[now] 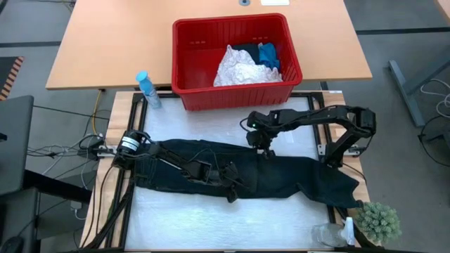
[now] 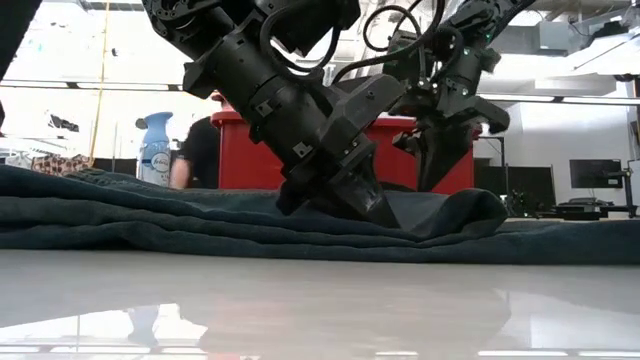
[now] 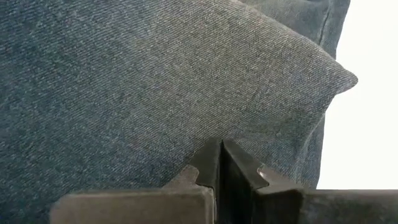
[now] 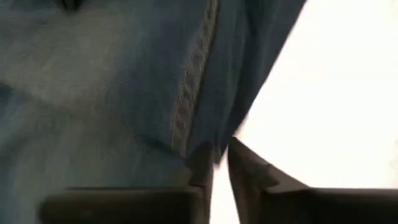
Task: Fold Laundry from Bin
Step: Fold the black pants from the red bin
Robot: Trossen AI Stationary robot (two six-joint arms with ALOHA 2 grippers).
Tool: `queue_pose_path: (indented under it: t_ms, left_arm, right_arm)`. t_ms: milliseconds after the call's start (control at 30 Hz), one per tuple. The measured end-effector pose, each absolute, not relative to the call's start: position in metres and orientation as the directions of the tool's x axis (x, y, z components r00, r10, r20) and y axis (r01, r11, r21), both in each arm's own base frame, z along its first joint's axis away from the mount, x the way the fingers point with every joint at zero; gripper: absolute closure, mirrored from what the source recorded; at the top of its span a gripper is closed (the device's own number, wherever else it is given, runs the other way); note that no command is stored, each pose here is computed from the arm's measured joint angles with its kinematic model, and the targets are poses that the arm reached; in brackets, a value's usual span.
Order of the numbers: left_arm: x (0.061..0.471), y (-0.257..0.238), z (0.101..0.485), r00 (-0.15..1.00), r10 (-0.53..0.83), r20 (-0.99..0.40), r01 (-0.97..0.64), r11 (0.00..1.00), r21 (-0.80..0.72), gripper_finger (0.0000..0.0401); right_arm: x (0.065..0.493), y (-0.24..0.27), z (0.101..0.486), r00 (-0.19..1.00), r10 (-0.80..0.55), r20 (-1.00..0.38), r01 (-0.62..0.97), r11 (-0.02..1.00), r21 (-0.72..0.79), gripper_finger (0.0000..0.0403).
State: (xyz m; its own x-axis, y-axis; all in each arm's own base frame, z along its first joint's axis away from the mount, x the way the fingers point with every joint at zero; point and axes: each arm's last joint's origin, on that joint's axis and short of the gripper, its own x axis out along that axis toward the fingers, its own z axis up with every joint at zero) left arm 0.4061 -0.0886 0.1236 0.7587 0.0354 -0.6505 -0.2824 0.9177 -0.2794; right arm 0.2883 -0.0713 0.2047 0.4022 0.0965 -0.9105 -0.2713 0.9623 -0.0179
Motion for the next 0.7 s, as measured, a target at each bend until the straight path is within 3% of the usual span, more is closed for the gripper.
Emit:
queue_pose_path:
  t_ms: [133,267,367,467,700]
  left_arm:
    - [0.405,-0.088,0.123,0.752,0.053,-0.656,-0.283,0.926,-0.25,0.0395]
    - [0.405,-0.088,0.123,0.753,0.062,-0.656,-0.285,0.928,-0.24,0.0395]
    - [0.405,-0.087,0.126,0.76,0.067,-0.647,-0.289,0.926,-0.244,0.0395]
    - [0.405,-0.085,0.139,0.784,0.07,-0.617,-0.287,0.922,-0.26,0.0395]
    - [0.409,-0.074,0.171,0.865,0.081,-0.495,-0.267,0.91,-0.318,0.0395]
  right_arm:
    - [0.287,-0.08,0.227,0.348,0.083,-0.934,-0.257,0.966,-0.01,0.0259]
    - [0.281,-0.09,0.247,0.307,0.131,-0.942,-0.218,0.974,0.065,0.0222]
    - [0.272,-0.09,0.253,0.296,0.341,-0.892,-0.196,0.936,0.293,0.022]
    - [0.255,-0.083,0.254,0.256,0.577,-0.776,-0.184,0.817,0.547,0.0231]
    - [0.204,-0.054,0.251,0.205,0.605,-0.769,-0.07,0.793,0.605,0.0267]
